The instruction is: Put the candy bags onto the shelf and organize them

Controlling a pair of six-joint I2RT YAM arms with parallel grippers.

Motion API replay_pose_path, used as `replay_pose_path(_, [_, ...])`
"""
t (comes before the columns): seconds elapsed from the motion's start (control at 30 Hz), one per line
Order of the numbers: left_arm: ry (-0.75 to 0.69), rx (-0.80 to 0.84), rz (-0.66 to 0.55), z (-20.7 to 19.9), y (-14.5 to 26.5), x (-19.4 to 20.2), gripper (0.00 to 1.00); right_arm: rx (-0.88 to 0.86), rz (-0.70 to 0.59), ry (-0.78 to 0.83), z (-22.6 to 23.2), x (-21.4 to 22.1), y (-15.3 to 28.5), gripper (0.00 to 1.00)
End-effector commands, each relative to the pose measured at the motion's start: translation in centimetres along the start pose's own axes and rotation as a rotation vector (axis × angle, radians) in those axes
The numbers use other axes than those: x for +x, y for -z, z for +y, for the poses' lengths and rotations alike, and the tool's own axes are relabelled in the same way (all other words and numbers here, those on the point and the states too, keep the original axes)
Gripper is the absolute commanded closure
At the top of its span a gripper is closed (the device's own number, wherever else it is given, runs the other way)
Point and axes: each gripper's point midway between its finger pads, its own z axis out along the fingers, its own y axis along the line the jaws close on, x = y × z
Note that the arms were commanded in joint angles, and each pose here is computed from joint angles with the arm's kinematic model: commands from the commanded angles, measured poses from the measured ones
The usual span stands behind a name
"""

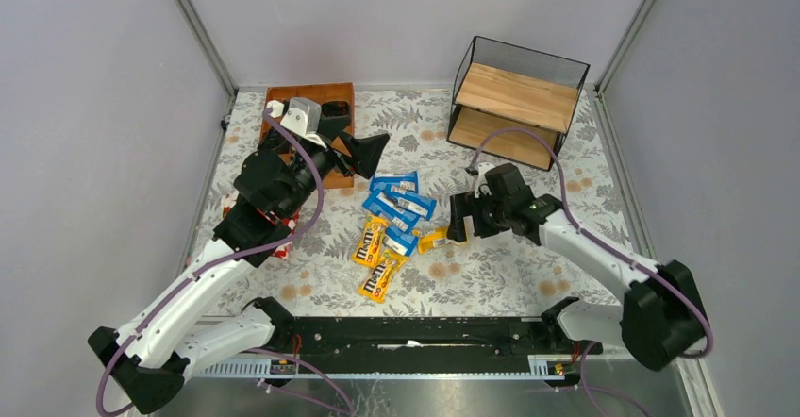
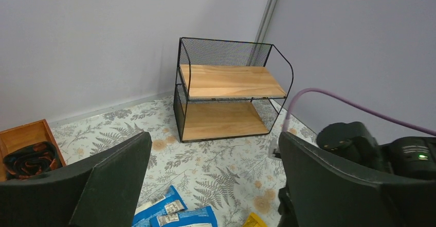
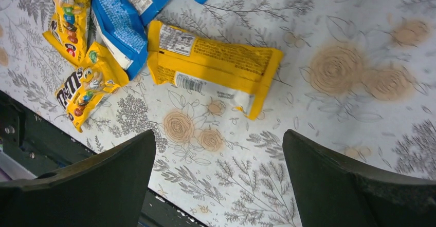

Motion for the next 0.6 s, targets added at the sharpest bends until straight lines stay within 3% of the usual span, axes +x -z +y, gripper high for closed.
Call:
replay_pose_path(0.0, [0.016, 0.029, -0.064, -0.8, -0.1, -1.8, 0.01, -0.166, -0.05, 0.101, 3.2, -3.3, -1.4, 0.0])
replay_pose_path(0.23, [0.018, 0.036, -0.057, -1.0, -0.1, -1.4, 0.01, -0.24, 0.05, 0.137, 4.2, -5.1, -5.7, 0.0])
replay_pose_path(0.57, [0.029, 0.056, -0.053, -1.5, -0.2, -1.3, 0.01, -0.256, 0.213, 0.08, 2.8, -2.7, -8.7, 0.0])
